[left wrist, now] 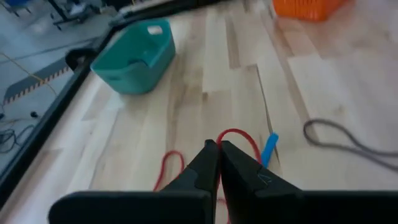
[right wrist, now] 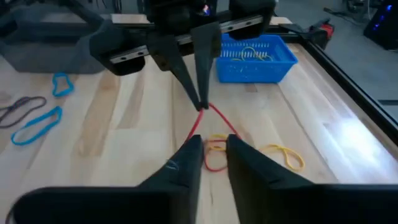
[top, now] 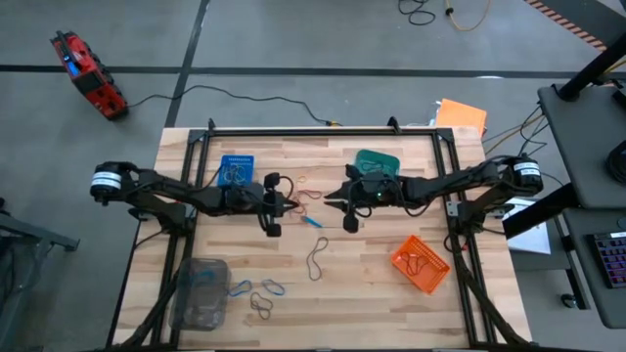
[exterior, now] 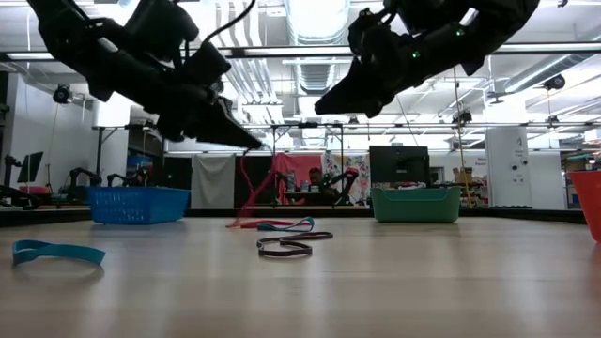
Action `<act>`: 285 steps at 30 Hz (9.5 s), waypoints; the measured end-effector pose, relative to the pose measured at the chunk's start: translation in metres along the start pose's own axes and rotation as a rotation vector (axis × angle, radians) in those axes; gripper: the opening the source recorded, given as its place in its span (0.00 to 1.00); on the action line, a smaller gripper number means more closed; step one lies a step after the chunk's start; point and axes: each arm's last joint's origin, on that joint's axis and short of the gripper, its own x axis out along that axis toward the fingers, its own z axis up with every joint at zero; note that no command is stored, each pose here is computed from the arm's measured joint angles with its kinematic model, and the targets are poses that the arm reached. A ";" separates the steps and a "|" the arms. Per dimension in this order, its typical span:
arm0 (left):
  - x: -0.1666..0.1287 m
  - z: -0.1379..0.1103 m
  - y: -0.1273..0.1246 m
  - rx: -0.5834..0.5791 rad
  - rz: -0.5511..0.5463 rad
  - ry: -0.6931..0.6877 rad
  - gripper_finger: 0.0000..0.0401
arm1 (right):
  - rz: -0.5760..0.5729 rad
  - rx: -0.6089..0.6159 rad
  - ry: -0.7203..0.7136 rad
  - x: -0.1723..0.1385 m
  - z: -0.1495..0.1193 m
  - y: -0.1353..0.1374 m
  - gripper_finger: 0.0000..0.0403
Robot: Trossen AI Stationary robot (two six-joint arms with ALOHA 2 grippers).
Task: Sort rubber bands into baskets
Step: Put the red rubberband into the orange bin, then put the blue rubberband into the black bin
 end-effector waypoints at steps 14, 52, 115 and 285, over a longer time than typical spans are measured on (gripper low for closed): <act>-0.002 0.014 0.004 -0.023 0.025 -0.098 0.00 | 0.019 0.083 -0.015 0.054 -0.016 0.002 0.49; -0.006 0.033 0.009 -0.222 0.036 -0.146 0.31 | 0.014 0.019 -0.022 0.101 -0.011 0.002 0.02; -0.059 0.038 0.027 -0.118 0.335 -0.010 0.52 | -0.055 0.687 1.394 -0.102 0.010 0.090 0.02; 0.056 -0.037 -0.016 0.054 -0.189 0.317 0.27 | 0.195 -0.072 0.253 -0.024 0.038 0.038 0.44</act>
